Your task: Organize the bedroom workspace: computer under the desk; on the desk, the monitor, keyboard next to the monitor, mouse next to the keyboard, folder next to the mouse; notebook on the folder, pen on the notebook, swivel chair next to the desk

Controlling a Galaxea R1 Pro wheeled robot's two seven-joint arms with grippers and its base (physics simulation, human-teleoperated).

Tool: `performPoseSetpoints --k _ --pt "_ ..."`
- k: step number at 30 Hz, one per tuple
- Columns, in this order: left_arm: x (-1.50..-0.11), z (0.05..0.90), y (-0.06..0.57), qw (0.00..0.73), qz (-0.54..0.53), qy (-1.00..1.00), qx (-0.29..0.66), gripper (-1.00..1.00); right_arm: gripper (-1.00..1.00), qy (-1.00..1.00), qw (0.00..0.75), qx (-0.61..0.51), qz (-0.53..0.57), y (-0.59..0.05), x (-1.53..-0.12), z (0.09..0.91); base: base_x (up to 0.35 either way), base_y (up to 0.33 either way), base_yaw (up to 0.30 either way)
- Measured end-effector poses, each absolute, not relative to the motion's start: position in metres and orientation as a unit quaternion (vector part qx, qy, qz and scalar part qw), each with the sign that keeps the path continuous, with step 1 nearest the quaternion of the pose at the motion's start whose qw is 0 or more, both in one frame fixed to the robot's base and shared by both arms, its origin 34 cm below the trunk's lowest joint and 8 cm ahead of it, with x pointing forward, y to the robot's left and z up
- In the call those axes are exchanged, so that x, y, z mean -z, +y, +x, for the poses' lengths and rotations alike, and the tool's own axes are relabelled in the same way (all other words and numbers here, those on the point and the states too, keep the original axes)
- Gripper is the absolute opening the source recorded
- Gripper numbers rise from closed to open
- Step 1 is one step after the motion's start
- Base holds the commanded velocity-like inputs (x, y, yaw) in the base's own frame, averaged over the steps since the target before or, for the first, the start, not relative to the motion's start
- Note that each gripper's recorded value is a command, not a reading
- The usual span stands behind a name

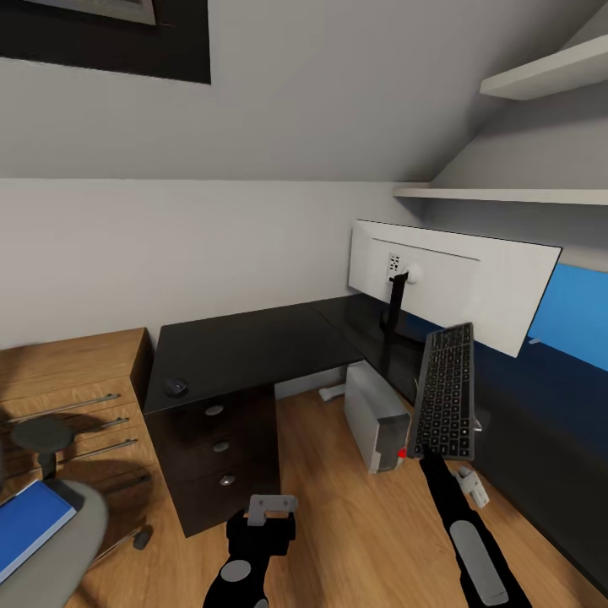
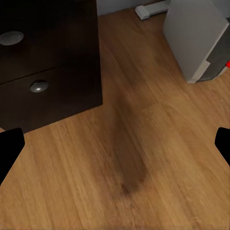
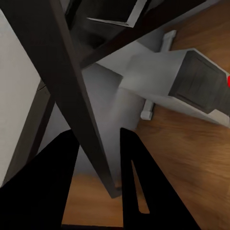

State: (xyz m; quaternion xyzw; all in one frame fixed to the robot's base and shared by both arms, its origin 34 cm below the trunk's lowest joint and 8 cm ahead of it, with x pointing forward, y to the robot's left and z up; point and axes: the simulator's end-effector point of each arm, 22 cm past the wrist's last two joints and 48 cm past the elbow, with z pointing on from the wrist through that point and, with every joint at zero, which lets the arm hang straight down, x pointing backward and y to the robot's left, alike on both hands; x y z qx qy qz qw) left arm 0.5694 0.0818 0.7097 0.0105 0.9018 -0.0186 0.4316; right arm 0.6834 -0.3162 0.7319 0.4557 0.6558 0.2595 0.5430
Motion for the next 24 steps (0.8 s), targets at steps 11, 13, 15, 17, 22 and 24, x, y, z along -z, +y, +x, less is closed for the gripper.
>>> performPoseSetpoints --k 11,13,15,17,22,24 --pt "-0.71 0.57 0.082 0.432 0.011 0.902 0.018 1.0 -1.0 0.654 0.552 -0.303 0.419 -0.278 -0.747 0.691 0.0 0.0 0.0" --pt "-0.71 0.57 0.082 0.432 0.01 0.902 0.018 1.0 -1.0 0.656 0.551 -0.306 0.416 -0.274 -0.747 0.691 0.0 0.0 0.0" --pt "-0.71 0.57 0.083 0.432 0.01 0.902 0.017 1.0 -1.0 0.661 0.551 -0.317 0.399 -0.261 -0.75 0.692 0.0 0.0 0.0" --pt "-0.71 0.57 0.083 0.432 0.01 0.902 0.017 1.0 -1.0 0.665 0.552 -0.329 0.381 -0.246 -0.754 0.693 0.0 0.0 0.0" --pt "-0.712 0.572 0.087 0.434 0.007 0.901 0.015 1.0 -1.0 0.677 0.543 -0.347 0.356 -0.221 -0.755 0.689 0.0 0.0 0.0" --pt "-0.714 0.573 0.089 0.437 0.004 0.899 0.015 1.0 -1.0 0.681 0.536 -0.359 0.346 -0.213 -0.759 0.689 0.0 0.0 0.0"
